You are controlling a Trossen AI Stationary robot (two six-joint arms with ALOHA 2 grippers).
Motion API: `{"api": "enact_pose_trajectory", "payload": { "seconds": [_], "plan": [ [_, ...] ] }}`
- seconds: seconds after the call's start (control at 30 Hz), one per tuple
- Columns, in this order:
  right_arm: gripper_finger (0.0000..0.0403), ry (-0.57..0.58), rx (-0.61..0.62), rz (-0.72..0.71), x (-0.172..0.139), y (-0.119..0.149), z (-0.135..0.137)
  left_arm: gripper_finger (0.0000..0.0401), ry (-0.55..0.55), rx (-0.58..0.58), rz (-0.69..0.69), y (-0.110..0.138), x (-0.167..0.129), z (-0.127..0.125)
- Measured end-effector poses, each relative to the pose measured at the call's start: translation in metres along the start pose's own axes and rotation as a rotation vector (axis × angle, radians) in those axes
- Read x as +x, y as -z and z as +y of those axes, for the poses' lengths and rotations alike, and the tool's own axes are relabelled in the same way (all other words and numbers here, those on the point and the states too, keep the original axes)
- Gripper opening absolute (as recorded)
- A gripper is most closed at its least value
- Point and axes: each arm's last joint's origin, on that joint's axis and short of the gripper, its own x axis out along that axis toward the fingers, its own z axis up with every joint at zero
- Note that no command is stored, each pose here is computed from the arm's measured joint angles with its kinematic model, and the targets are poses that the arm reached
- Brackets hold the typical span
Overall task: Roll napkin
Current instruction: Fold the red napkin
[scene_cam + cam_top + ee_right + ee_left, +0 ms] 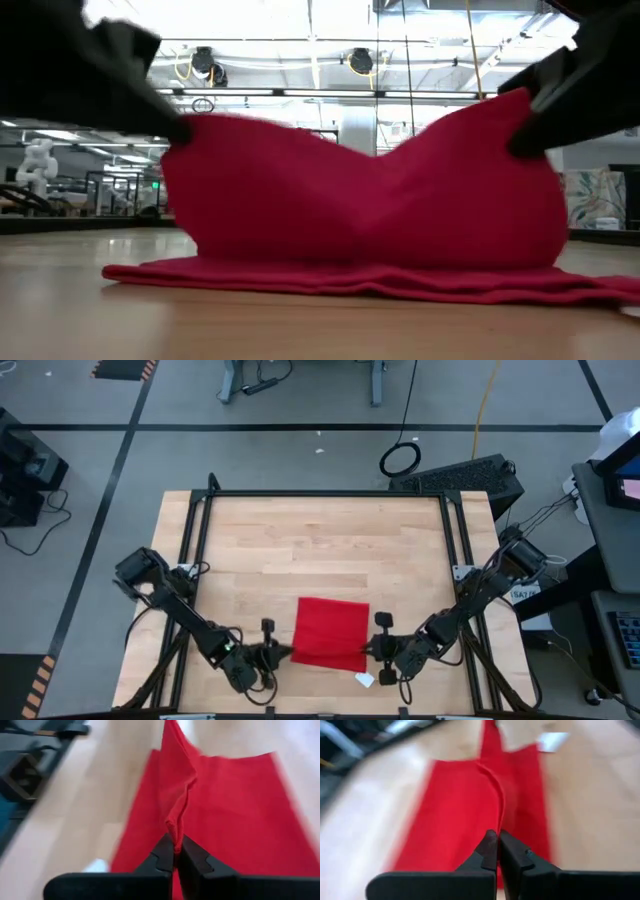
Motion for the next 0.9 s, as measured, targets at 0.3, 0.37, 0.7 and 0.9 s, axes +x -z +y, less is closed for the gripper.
{"api": "enact_pose_trajectory", "payload": {
  "seconds": [0.3,0.37,0.7,0.9],
  "plan": [
    [0.0004,0.330,-0.171,-0.105,-0.030,-0.021,-0.022,0.0002,-0.261,0.165,0.051,-0.029,-0.008,0.071],
    [0.0004,0.363,-0.205,-0.105,-0.035,-0.026,-0.028,0.0002,-0.286,0.181,0.084,-0.030,-0.003,0.085],
    [0.0004,0.540,-0.224,-0.002,-0.039,-0.043,-0.081,0.0001,-0.467,0.141,0.188,-0.029,0.022,0.150],
    [0.0004,0.562,-0.220,-0.021,-0.048,-0.055,-0.096,0.0006,-0.490,0.162,0.209,-0.032,0.022,0.173]
  ]
}}
